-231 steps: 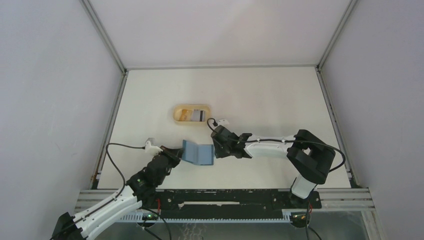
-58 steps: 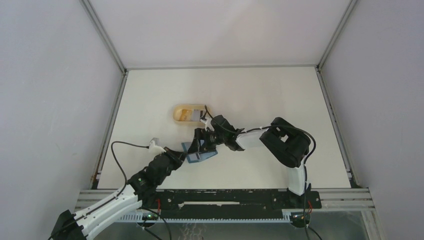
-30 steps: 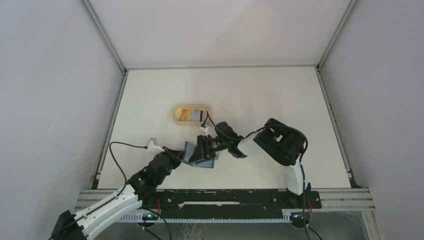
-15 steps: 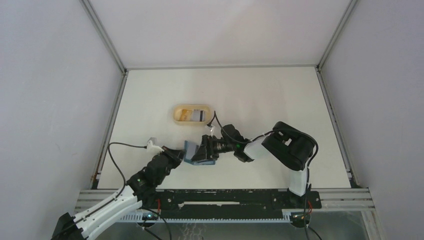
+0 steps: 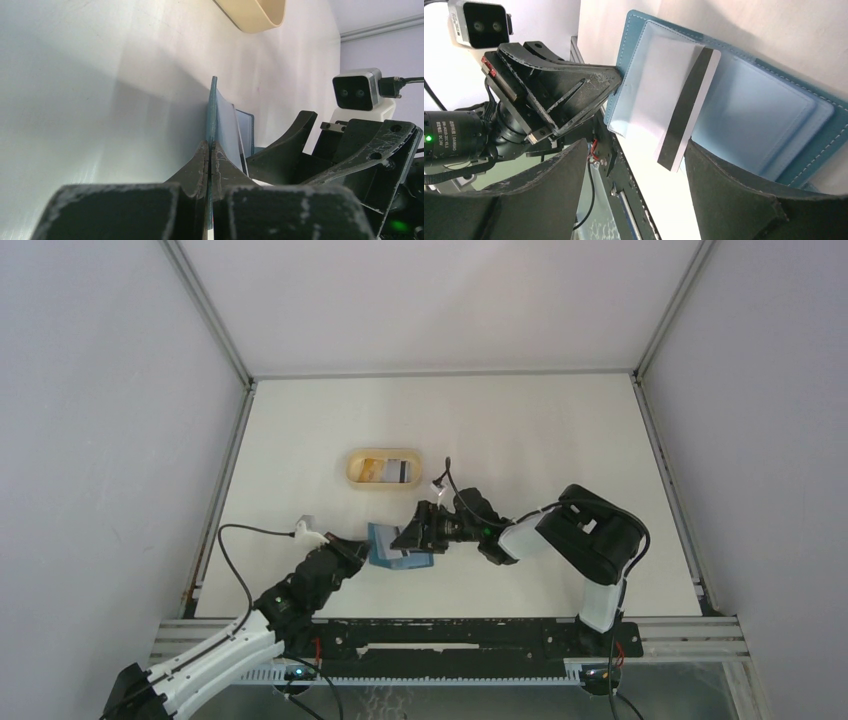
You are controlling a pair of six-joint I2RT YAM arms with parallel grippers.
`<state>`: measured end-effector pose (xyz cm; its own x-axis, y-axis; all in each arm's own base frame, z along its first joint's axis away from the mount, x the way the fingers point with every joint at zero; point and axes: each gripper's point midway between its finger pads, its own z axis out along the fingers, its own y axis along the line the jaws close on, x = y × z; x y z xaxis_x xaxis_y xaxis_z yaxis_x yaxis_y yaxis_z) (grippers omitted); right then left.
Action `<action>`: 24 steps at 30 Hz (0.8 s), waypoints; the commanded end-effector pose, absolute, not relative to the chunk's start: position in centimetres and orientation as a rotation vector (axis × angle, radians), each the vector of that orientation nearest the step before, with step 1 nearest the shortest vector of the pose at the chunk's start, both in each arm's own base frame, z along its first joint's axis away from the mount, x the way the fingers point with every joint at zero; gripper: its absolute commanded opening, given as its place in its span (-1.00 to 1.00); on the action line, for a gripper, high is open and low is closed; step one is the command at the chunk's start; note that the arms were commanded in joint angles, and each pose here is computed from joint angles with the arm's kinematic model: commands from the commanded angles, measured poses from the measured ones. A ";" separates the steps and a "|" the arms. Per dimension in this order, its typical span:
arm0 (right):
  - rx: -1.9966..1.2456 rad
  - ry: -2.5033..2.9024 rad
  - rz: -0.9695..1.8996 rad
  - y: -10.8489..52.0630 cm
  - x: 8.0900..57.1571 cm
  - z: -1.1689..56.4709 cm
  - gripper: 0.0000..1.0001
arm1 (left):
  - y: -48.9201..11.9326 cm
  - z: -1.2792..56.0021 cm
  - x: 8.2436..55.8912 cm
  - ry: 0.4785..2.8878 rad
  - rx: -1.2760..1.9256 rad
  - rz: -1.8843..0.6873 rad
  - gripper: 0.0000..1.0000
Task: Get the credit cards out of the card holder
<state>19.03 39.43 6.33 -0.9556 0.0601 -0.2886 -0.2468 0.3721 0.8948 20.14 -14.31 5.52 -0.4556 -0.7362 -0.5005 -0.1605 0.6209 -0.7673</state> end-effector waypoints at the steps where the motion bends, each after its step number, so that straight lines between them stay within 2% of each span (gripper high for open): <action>1: -0.112 2.275 1.627 39.9 20.4 7.9 0.59 | -11.6 -2.8 17.1 2.145 -0.687 -0.630 -1.00; 13: -0.013 2.265 1.724 41.2 20.2 7.5 0.57 | -11.5 -3.0 16.9 2.154 -0.685 -0.620 -1.00; 18: -0.007 2.270 1.729 41.3 20.0 7.3 0.43 | -11.6 -3.0 16.9 2.154 -0.684 -0.622 -1.00; 21: -0.009 2.271 1.728 41.2 20.0 7.3 0.03 | -11.5 -3.0 16.9 2.156 -0.684 -0.618 -1.00; 24: -0.005 2.262 1.737 41.3 20.1 7.4 -0.46 | -11.4 -3.0 16.9 2.155 -0.683 -0.615 -1.00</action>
<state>19.69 40.59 5.87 -0.9681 0.1517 -0.1994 -0.1401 0.3319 0.9329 20.08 -14.22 5.16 -0.4604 -0.7309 -0.5039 -0.1696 0.6296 -0.7582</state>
